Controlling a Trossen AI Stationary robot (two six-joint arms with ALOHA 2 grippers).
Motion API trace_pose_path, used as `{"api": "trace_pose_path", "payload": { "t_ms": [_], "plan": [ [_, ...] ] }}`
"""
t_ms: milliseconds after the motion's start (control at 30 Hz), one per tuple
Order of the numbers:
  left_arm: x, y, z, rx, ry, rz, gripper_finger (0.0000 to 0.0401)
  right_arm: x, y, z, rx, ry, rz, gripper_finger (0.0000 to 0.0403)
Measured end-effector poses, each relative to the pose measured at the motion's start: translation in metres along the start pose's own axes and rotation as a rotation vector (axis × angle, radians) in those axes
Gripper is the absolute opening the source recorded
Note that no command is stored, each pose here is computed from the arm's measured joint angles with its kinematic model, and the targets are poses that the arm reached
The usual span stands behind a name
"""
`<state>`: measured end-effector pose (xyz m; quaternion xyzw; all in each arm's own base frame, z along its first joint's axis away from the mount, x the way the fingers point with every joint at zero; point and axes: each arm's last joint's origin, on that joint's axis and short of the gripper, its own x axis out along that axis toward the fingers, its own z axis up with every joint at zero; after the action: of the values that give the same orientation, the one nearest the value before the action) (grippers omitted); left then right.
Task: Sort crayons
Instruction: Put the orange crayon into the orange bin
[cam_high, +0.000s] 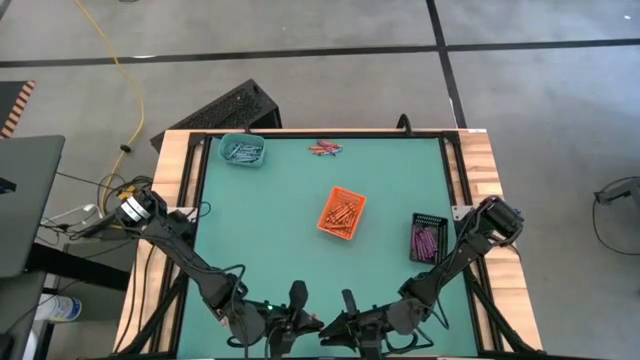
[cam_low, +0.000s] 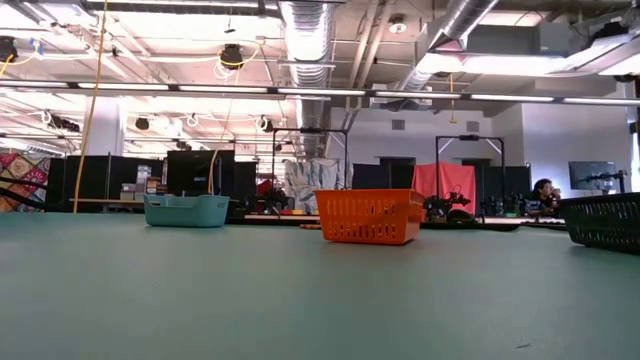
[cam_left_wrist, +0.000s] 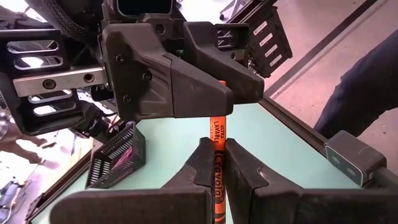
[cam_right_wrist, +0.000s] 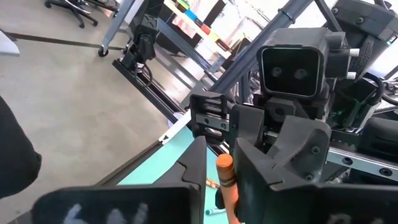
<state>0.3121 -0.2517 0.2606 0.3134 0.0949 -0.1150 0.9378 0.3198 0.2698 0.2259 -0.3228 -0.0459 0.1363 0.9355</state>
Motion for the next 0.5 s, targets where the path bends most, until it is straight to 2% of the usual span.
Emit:
{"api": "trace_pose_path", "payload": {
  "t_ms": [233, 400, 500],
  "plan": [
    [-0.0001, -0.0001, 0.0002, 0.001, -0.003, -0.002, 0.0, 0.0001, -0.0005, 0.0005, -0.006, 0.0, -0.004, 0.0013],
    [-0.0001, -0.0002, 0.0, -0.005, -0.001, -0.002, 0.0004, 0.0001, -0.0004, 0.0, 0.003, 0.005, -0.003, 0.0008],
    [0.0004, 0.0004, -0.0012, -0.029, 0.01, 0.006, 0.0025, 0.0001, -0.0003, -0.0004, 0.004, 0.013, -0.005, 0.0004]
  ]
}}
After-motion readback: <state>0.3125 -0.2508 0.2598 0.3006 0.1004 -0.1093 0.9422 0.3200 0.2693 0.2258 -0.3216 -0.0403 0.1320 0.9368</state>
